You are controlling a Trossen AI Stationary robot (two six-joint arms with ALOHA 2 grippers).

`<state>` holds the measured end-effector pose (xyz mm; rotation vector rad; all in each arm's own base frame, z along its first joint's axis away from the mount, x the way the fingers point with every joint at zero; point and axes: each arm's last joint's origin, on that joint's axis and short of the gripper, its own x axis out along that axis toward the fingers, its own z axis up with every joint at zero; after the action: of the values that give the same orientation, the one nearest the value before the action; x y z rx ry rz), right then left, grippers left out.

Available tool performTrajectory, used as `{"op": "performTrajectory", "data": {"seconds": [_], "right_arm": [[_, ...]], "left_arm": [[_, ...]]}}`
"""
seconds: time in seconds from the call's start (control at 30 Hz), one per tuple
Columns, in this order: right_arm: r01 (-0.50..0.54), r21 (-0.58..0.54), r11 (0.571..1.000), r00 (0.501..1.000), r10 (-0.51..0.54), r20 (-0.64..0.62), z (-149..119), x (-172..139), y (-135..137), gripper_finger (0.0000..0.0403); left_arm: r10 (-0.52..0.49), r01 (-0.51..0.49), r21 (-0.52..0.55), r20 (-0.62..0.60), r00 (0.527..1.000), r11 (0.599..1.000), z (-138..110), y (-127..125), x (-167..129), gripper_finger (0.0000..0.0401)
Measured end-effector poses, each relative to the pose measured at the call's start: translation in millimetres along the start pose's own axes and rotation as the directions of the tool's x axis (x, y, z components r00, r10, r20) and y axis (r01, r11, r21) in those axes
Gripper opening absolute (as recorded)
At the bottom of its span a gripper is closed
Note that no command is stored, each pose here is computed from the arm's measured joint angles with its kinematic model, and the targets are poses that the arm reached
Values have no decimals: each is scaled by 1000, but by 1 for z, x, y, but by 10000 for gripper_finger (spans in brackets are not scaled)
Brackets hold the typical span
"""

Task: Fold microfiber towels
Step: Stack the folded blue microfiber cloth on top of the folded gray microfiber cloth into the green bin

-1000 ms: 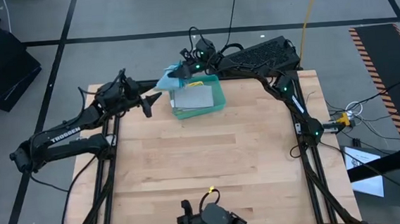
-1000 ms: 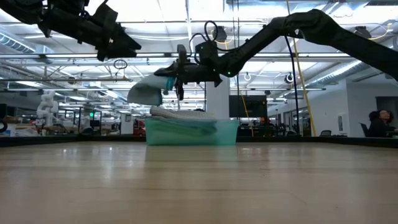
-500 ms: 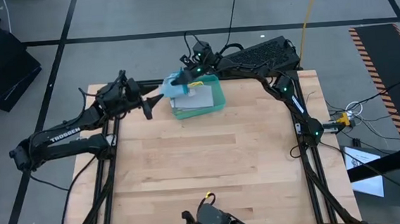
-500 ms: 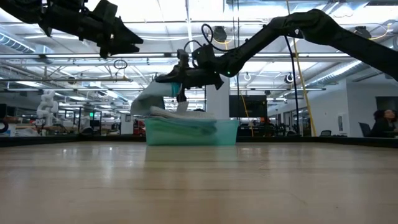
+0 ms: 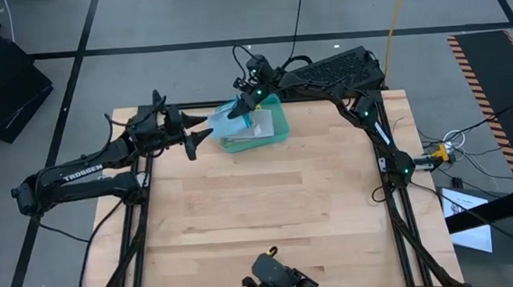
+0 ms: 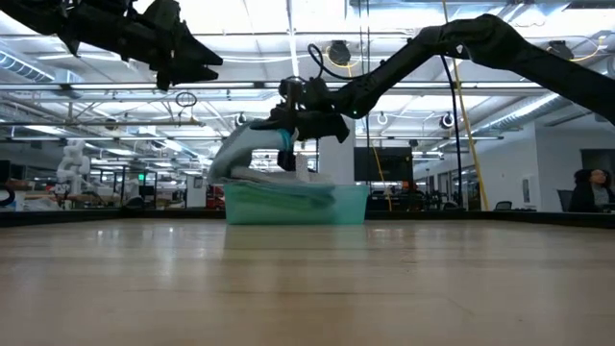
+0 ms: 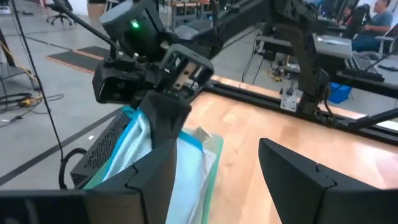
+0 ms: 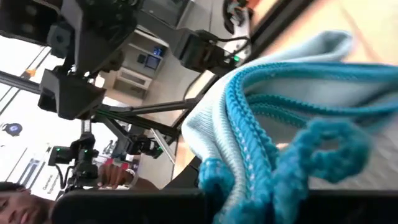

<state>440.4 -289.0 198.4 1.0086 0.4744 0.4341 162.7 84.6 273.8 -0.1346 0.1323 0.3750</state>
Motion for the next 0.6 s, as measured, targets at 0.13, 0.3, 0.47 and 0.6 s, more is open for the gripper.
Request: {"op": "performTrajectory", "data": {"seconds": [0.13, 0.3, 0.47, 0.6], "right_arm": [[32, 29, 999, 999, -31, -15, -4, -10, -5, 11], [51, 39, 998, 999, -50, -18, -4, -21, 0, 11], [56, 10, 998, 998, -56, -2, 1, -35, 14, 11], [108, -3, 994, 994, -108, -2, -1, -45, 19, 11]], "left_arm": [[13, -14, -7, -47, 999, 1000, -5, -1, 1, 227], [33, -34, -8, -100, 994, 999, -11, -2, 3, 227], [19, -20, -5, -118, 993, 1000, -14, -5, 8, 227], [11, -11, -4, -126, 992, 1000, -15, -7, 11, 227]]}}
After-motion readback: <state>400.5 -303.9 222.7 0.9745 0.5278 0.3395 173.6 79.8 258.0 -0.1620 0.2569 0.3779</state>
